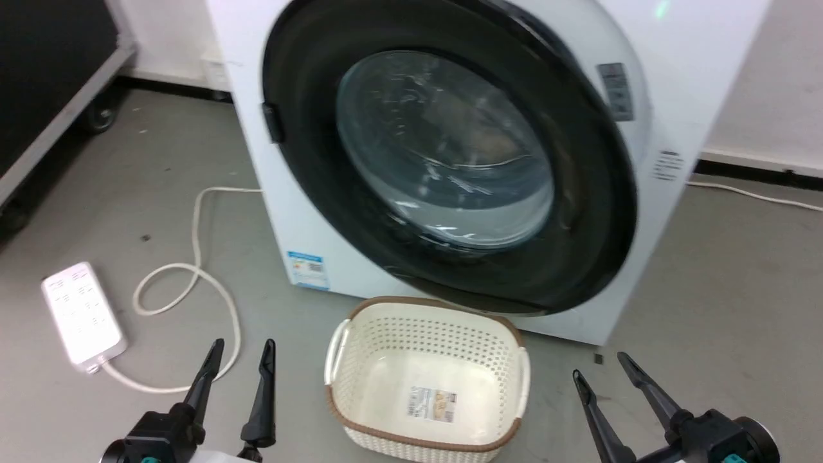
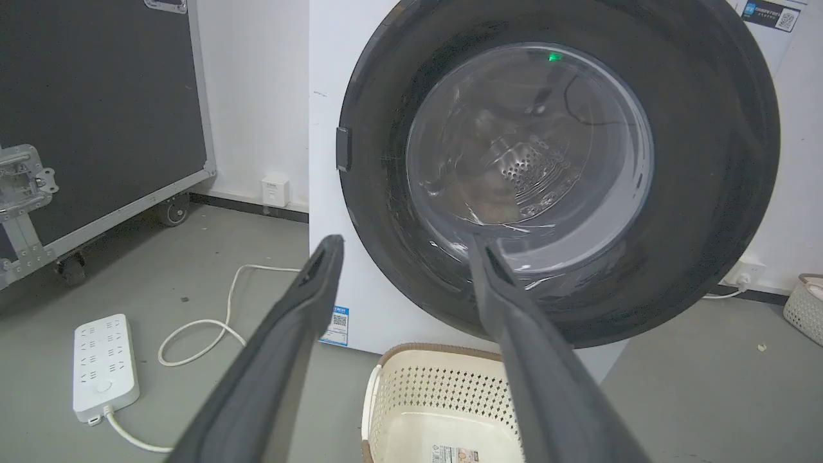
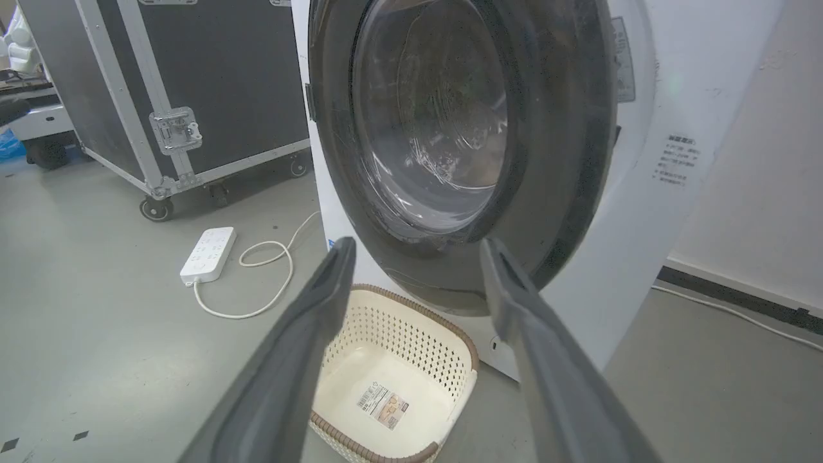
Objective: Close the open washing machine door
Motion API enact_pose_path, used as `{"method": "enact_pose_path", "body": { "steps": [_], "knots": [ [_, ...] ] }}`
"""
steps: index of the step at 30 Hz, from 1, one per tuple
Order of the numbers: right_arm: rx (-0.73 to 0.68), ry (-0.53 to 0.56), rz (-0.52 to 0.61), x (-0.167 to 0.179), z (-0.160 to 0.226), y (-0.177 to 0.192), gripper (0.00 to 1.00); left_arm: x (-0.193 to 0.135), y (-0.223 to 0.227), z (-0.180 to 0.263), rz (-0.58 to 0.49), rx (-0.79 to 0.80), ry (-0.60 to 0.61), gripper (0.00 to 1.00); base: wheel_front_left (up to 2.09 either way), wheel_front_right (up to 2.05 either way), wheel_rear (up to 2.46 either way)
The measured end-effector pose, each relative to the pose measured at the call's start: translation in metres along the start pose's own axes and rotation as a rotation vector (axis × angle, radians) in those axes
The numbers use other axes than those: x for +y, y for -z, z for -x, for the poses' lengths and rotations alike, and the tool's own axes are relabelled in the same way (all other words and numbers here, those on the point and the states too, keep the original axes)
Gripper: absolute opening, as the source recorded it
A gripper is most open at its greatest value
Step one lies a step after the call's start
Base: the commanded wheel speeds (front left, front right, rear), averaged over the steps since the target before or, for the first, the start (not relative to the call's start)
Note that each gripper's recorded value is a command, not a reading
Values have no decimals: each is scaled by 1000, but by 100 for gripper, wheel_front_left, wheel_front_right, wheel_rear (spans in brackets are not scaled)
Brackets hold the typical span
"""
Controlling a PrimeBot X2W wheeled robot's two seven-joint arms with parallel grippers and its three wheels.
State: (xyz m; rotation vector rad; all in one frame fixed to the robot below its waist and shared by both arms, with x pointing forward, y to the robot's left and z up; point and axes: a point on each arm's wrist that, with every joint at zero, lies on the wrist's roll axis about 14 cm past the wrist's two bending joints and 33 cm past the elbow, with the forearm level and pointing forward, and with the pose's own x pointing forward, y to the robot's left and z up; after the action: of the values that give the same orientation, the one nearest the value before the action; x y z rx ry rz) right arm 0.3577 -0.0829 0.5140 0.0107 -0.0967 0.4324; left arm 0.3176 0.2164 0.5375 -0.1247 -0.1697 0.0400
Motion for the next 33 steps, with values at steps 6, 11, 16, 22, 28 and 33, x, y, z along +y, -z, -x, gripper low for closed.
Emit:
{"method": "enact_pose_path", "body": {
  "steps": [6,11,16,22,28,33],
  "knots": [
    [41,-104,12,17,-31,7,0,15,8,10,-69,27,-42,100,0,0,0],
    [54,-136,55,2,-76,0,0,10,17,3,-106,59,-23,100,0,0,0],
    [121,-139,100,-26,-119,6,0,10,24,-5,-107,78,-32,100,0,0,0],
    [178,-89,95,-68,-162,14,0,9,31,-13,-111,101,-42,100,0,0,0],
    [218,-62,85,-90,-198,24,0,16,38,-18,-115,122,-65,100,0,0,0],
    [233,32,72,-128,-241,22,0,24,43,-24,-125,141,-93,100,0,0,0]
  ]
}}
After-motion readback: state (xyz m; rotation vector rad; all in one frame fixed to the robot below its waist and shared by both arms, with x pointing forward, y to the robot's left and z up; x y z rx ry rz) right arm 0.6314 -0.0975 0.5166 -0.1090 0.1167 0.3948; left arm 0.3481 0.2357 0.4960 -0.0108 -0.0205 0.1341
